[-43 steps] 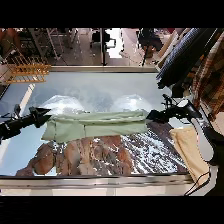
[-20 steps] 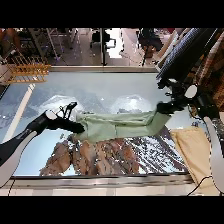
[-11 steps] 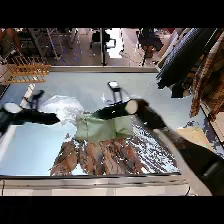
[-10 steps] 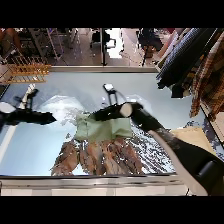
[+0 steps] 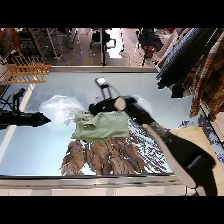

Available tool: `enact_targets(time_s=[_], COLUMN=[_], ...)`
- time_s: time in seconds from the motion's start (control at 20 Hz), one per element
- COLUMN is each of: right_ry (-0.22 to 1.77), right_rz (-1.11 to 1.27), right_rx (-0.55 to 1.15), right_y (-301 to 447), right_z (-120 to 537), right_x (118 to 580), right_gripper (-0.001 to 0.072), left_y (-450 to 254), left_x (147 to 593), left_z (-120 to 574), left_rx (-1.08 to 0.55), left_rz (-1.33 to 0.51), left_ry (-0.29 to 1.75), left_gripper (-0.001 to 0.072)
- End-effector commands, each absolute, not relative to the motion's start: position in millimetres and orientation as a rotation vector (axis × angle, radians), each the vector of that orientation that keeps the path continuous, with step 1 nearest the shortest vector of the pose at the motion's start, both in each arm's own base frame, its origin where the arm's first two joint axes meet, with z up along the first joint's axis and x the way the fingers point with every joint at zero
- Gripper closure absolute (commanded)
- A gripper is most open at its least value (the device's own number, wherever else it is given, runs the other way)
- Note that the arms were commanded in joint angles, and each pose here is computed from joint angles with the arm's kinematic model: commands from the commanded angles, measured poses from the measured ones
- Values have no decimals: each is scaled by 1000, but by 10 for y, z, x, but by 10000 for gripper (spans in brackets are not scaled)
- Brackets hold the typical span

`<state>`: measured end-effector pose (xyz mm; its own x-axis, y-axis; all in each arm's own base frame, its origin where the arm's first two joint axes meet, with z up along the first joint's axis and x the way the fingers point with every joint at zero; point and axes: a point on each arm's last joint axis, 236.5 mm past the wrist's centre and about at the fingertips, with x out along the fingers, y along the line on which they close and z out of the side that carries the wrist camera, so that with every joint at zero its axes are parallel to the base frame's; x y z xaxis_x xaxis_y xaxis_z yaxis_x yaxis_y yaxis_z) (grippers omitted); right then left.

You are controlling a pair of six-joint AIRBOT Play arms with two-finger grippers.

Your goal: Fold the clothes and pants, and hang the long-sleeved shirts on hangers.

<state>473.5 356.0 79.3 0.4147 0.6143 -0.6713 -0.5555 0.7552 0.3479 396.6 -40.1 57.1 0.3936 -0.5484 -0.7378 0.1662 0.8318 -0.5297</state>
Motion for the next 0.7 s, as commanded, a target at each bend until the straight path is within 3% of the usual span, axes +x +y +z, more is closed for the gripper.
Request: enact_targets(time_s=[0.0, 0.15, 0.25, 0.4, 0.65], right_ry=[1008, 1267, 1357, 1414, 1401], right_rz=[601, 538, 513, 546, 711], right_rx=[126, 243, 336, 441, 624], right_y=[2397, 1639, 1412, 1399, 1796], right_z=[1031, 691, 357, -213, -723], right_x=[4815, 4514, 4384, 4227, 4378], right_gripper=[173, 166, 167, 167, 105], left_y=[-843, -1335, -1641, -1929, -1861], left_x=[3964, 4125, 4249, 4264, 4271], left_z=[374, 78, -215, -679, -1026], left_rx=[-430, -399, -363, -335, -415], left_rz=[-586, -635, -629, -621, -531], left_ry=[1112, 1119, 1119, 1170, 1256], left_gripper=[446, 452, 625, 701, 701])
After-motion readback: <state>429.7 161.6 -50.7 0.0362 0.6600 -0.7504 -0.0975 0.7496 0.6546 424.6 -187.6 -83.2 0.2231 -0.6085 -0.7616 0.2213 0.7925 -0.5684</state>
